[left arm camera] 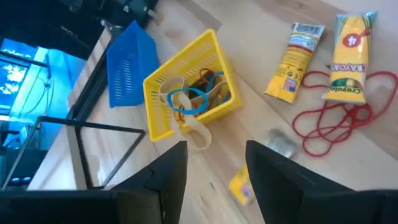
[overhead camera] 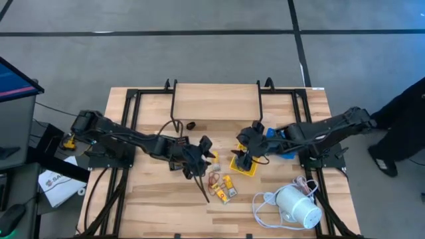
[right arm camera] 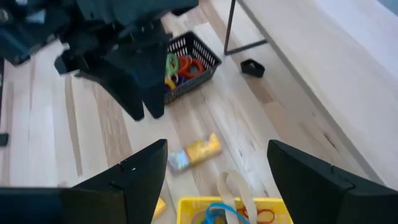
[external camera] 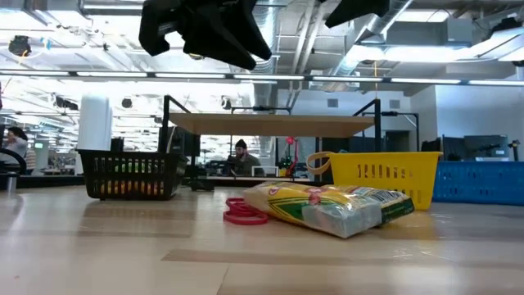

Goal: Pick & Place Office Desk Supplies
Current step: Adjust the black bin

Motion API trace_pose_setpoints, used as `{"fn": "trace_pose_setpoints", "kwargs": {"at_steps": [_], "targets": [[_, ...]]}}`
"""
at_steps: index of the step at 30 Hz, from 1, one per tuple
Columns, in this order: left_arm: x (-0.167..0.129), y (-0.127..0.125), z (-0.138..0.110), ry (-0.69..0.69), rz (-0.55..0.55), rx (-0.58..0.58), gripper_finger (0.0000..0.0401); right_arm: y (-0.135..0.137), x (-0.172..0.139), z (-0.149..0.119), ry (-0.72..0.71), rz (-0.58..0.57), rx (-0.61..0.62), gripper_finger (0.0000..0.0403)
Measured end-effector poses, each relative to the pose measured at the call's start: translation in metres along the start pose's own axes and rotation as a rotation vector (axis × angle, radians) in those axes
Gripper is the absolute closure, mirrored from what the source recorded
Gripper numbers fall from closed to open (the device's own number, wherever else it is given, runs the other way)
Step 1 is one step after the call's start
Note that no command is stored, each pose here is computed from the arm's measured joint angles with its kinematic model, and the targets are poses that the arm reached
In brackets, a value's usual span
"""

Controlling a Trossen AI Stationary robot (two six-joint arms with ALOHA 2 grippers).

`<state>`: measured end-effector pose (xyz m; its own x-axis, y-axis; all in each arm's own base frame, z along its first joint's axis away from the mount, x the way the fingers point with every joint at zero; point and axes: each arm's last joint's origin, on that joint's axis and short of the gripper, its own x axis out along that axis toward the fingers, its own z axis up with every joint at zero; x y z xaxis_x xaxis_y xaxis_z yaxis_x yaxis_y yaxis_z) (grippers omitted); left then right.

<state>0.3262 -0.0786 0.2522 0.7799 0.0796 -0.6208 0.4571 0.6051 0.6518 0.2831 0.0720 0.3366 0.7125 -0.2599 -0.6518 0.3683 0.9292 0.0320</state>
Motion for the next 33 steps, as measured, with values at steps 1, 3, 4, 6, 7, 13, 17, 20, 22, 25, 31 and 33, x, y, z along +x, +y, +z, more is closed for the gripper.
{"fn": "trace_pose_setpoints", "kwargs": {"at_steps": [1, 3, 4, 6, 7, 13, 17, 20, 22, 25, 31, 33], "targets": [[0.001, -0.001, 0.0, 0.003, -0.005, -0.002, 0.0244, 0.0, 0.0, -0.001, 0.007, -0.003, -0.004, 0.0129], [0.007, -0.005, -0.001, 0.018, -0.023, -0.019, 0.0244, 0.003, 0.002, -0.003, 0.016, -0.003, -0.014, 0.0129], [0.011, -0.008, -0.003, 0.031, -0.041, -0.026, 0.0244, 0.003, 0.003, -0.003, 0.019, -0.004, -0.016, 0.0129], [0.023, -0.012, -0.007, 0.05, -0.069, -0.032, 0.0244, 0.004, 0.006, -0.005, 0.033, -0.011, -0.024, 0.0129], [0.03, -0.015, -0.011, 0.082, -0.091, -0.025, 0.0244, 0.005, 0.008, -0.005, 0.03, -0.01, -0.023, 0.0129], [0.073, -0.03, -0.042, 0.235, -0.197, 0.127, 0.0244, 0.006, 0.007, -0.007, 0.044, -0.009, -0.034, 0.0129], [0.089, -0.031, -0.057, 0.279, -0.238, 0.201, 0.0244, 0.01, 0.005, -0.009, 0.046, 0.003, -0.046, 0.0129], [0.094, -0.027, -0.064, 0.285, -0.24, 0.203, 0.0242, 0.012, 0.003, -0.011, 0.05, 0.008, -0.055, 0.0129], [0.094, -0.024, -0.066, 0.268, -0.251, 0.201, 0.0235, 0.013, 0.003, -0.011, 0.052, 0.011, -0.059, 0.0129], [0.095, -0.024, -0.067, 0.267, -0.251, 0.223, 0.0216, 0.013, 0.003, -0.012, 0.055, 0.009, -0.061, 0.0129], [0.095, -0.024, -0.063, 0.249, -0.238, 0.285, 0.0182, 0.013, 0.003, -0.012, 0.058, 0.007, -0.069, 0.0129], [0.095, -0.023, -0.062, 0.244, -0.225, 0.301, 0.0177, 0.013, 0.003, -0.012, 0.058, 0.008, -0.071, 0.0129]]}}
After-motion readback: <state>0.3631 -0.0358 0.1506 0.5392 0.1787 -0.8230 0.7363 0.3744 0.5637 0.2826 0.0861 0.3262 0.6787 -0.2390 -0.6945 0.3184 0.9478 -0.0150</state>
